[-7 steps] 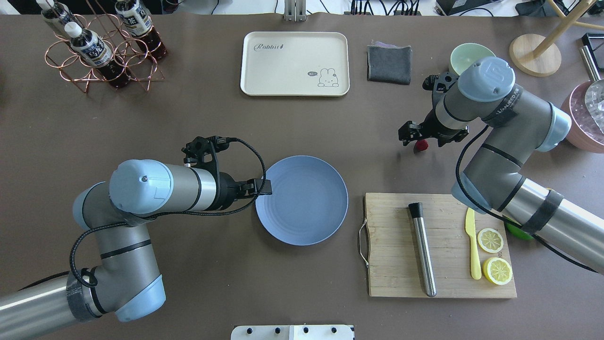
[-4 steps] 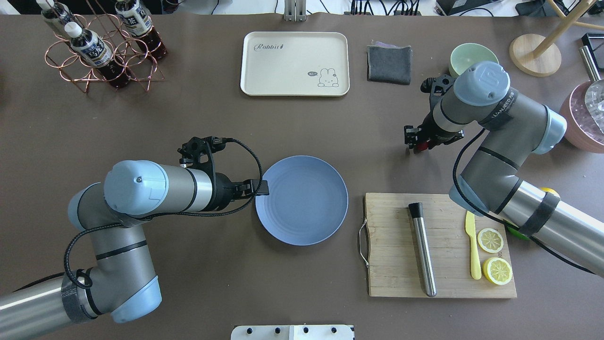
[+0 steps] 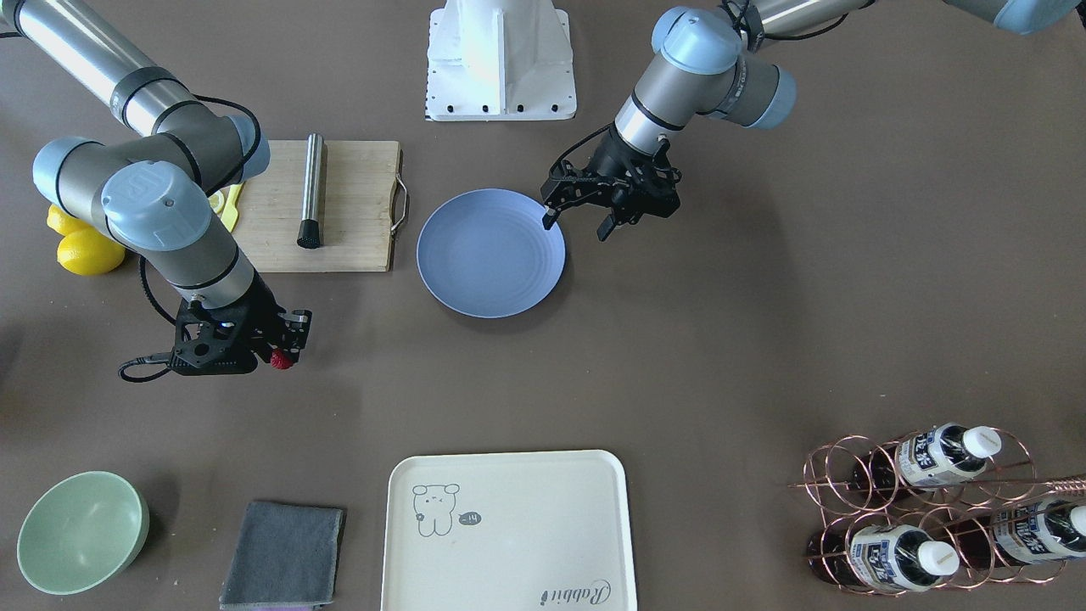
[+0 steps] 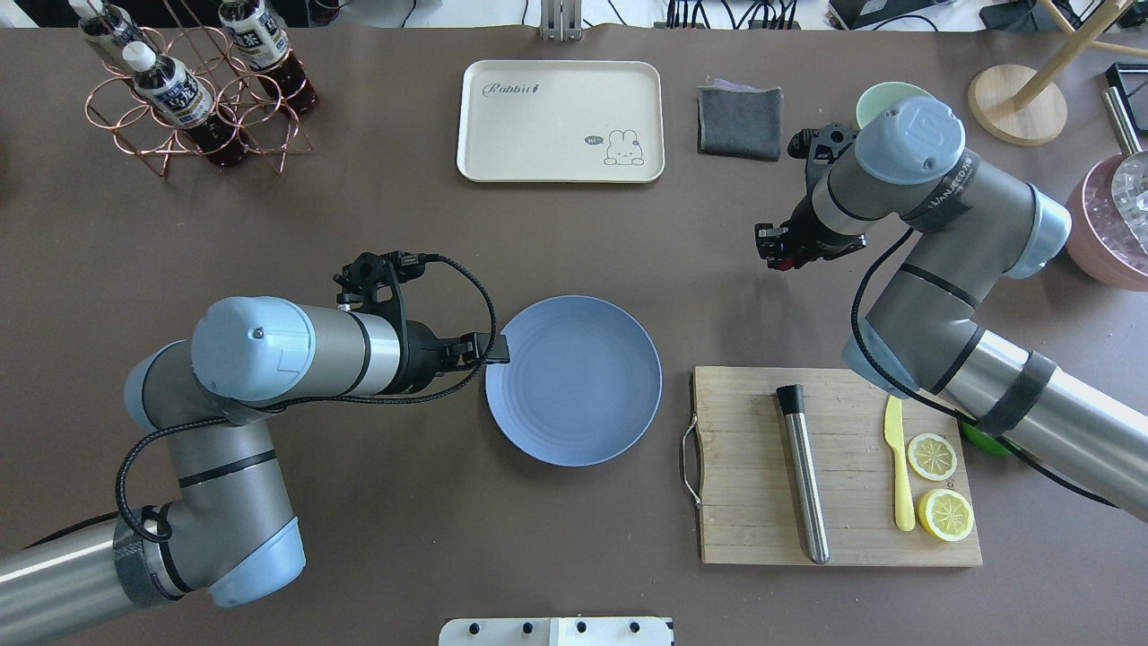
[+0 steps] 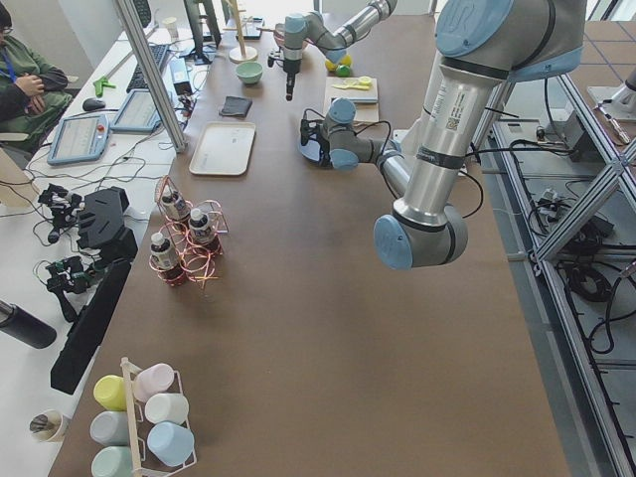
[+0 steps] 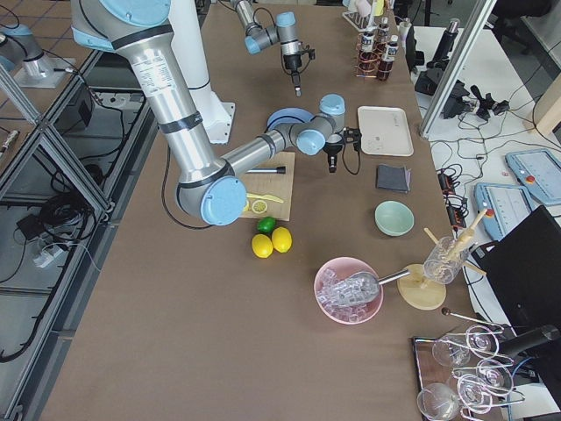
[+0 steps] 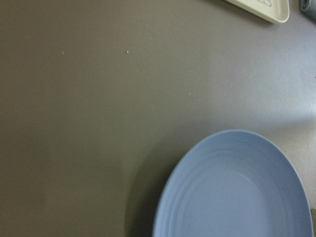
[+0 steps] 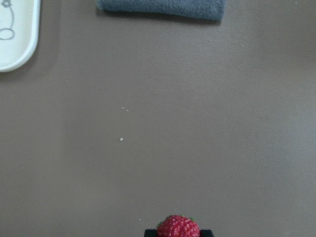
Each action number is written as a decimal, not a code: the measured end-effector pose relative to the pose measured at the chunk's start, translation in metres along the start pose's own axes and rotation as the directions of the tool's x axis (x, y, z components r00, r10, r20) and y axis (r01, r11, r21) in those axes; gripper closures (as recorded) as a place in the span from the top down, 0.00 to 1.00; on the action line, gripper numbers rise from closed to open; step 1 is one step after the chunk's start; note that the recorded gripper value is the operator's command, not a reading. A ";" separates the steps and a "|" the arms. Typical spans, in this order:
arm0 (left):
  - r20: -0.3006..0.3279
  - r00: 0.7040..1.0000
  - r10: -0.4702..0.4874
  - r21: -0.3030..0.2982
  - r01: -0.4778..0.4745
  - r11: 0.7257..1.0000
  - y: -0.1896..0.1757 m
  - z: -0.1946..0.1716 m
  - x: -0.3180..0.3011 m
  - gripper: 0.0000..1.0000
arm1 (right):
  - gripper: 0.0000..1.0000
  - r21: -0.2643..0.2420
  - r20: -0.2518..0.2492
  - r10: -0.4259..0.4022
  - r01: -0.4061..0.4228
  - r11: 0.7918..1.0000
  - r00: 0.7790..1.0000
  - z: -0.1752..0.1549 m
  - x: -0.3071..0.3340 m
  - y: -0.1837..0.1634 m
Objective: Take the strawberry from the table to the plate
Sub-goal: 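Carry the strawberry over the blue plate with the right gripper while the left arm withdraws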
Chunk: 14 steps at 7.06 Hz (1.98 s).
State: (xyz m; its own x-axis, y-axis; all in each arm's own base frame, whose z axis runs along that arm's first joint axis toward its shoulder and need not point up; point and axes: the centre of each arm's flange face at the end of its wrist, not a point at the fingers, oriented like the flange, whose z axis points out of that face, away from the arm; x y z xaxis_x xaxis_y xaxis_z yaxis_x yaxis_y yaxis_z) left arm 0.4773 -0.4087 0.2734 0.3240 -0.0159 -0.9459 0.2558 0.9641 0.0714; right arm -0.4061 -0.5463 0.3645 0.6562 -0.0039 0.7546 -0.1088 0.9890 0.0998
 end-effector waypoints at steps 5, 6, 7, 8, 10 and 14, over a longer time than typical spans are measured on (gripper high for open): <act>0.210 0.874 0.439 0.027 -0.454 0.891 -0.111 -0.117 -0.171 0.98 | 0.00 0.021 0.107 -0.013 0.010 1.000 0.994 -0.005 -0.133 0.083; 0.231 0.862 0.452 0.027 -0.470 0.882 -0.132 -0.148 -0.201 0.98 | 0.00 0.023 0.109 -0.027 0.025 0.999 0.994 -0.001 -0.160 0.103; 0.244 0.860 0.448 0.028 -0.468 0.883 -0.149 -0.171 -0.225 0.98 | 0.00 0.023 0.102 -0.038 0.036 0.999 0.994 -0.001 -0.188 0.119; 0.262 0.857 0.444 0.021 -0.465 0.885 -0.160 -0.182 -0.246 0.98 | 0.00 0.024 0.095 -0.048 0.046 0.999 0.994 0.000 -0.211 0.136; 0.302 0.837 0.457 -0.013 -0.475 0.880 -0.168 -0.191 -0.284 0.98 | 0.00 0.030 0.085 -0.064 0.062 0.998 0.994 0.008 -0.230 0.156; 0.309 0.852 0.422 -0.051 -0.429 0.902 -0.179 -0.209 -0.311 0.98 | 0.66 0.021 0.056 -0.083 0.082 0.996 0.995 0.032 -0.236 0.175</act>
State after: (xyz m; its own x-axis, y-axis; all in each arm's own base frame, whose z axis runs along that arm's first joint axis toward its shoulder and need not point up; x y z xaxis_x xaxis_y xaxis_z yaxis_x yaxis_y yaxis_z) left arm 0.1408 -0.5209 0.4888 0.6656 0.3118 -0.6781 0.0455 0.8899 0.4539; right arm -0.6036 -0.3773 0.2243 0.6198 -0.0941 0.7791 -0.0704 0.9821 0.1746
